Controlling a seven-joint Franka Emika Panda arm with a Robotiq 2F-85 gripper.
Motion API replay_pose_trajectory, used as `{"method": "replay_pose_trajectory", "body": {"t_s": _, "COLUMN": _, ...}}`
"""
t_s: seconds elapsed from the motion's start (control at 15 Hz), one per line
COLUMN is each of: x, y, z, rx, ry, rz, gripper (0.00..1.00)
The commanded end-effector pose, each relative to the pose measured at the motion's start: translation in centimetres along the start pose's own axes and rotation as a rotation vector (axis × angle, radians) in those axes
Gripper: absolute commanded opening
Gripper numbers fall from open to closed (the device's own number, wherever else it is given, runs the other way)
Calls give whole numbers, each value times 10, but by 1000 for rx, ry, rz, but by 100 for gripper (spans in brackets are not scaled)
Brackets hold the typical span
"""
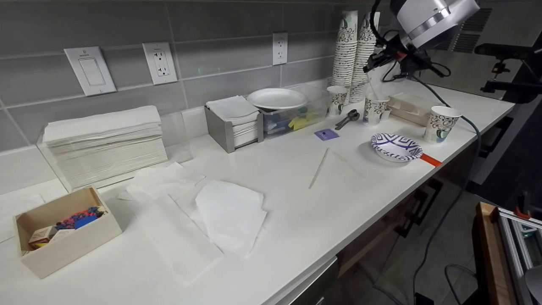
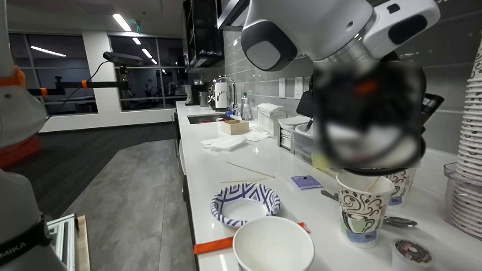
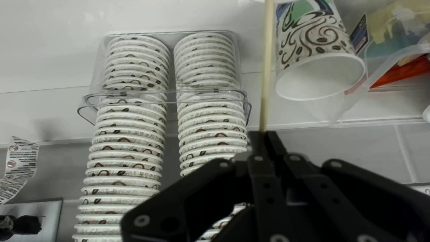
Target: Pick up the stick and put it in the cup
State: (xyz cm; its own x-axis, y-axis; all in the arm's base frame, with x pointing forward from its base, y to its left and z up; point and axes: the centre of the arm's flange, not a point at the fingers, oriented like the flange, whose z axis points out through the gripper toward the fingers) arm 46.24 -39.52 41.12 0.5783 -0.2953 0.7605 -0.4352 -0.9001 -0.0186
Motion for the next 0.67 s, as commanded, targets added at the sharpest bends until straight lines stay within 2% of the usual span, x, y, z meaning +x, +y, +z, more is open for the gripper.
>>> {"method": "replay_pose_trajectory", "body": {"t_s": 0.0, "x": -16, "y": 8, "z": -4, "rx": 44, "ry": 8, "rz": 22, "gripper": 2}}
{"method": "replay_pose_trajectory", "body": {"t_s": 0.27, "x": -24, "y": 8, "z": -6, "rx": 103, "ry": 22, "rz": 49, "gripper": 2}}
{"method": "replay_pose_trajectory", "body": {"t_s": 0.6, "x": -31, "y": 9, "z": -3, "rx": 136, "ry": 49, "rz": 60, "gripper": 2}}
